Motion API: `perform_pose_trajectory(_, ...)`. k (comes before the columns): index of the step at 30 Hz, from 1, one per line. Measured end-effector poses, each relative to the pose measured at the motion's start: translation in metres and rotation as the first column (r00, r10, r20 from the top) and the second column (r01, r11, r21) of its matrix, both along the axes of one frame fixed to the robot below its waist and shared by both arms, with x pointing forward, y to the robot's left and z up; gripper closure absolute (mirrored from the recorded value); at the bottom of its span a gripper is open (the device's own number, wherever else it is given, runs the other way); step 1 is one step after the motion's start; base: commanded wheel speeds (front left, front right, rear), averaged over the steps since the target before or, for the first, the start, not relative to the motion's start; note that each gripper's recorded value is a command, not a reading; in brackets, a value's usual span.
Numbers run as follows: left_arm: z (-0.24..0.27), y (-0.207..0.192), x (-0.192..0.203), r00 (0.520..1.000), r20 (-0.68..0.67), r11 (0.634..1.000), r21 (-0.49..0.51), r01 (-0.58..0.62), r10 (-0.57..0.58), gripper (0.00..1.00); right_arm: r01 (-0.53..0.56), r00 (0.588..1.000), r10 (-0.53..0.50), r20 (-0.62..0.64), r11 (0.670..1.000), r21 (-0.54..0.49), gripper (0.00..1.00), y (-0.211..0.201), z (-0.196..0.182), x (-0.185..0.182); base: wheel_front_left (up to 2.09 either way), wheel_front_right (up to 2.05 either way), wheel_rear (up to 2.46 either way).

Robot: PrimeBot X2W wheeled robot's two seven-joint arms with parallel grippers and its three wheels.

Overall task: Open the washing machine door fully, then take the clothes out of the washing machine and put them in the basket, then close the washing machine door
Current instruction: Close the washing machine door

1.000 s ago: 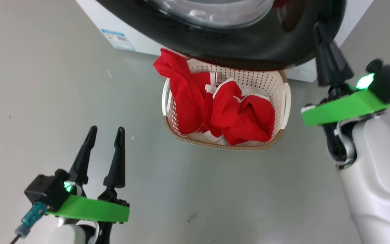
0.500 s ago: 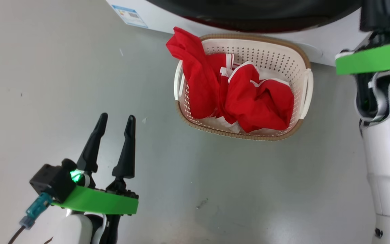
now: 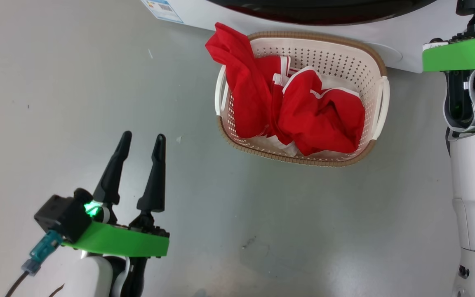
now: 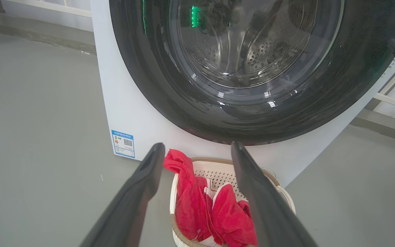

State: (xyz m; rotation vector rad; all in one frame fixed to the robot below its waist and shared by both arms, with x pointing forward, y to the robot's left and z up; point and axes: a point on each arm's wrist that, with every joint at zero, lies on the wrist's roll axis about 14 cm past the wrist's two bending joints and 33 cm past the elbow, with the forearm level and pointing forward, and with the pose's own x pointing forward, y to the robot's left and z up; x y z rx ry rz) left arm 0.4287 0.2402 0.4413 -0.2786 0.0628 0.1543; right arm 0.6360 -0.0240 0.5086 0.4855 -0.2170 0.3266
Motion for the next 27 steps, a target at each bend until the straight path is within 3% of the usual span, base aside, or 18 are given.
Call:
perform_pose_trajectory(8,0.007,-0.002,0.000,1.000,0.018,1.000,-0.001,0.006,-0.006,0.00,-0.048,0.999,0.048,0.005,0.998,-0.050,1.00,0.011,0.004,-0.015,0.00,0.00,0.00)
perform_pose_trajectory(12,0.013,-0.004,0.000,0.999,0.029,1.000,0.021,0.015,-0.016,0.00,-0.090,0.994,0.084,-0.063,0.991,-0.097,0.43,0.015,-0.021,-0.041,0.00,0.00,0.00)
perform_pose_trajectory(13,0.014,-0.004,0.000,0.999,0.032,1.000,0.024,0.018,-0.019,0.00,-0.098,0.993,0.090,-0.080,0.989,-0.108,0.00,0.015,-0.026,-0.048,0.00,0.00,0.00)
perform_pose_trajectory(27,0.023,-0.008,-0.010,0.997,0.042,0.996,0.061,0.067,-0.070,0.00,-0.047,0.971,0.003,-0.238,0.983,-0.180,0.00,-0.041,-0.065,-0.127,0.00,0.00,0.00)
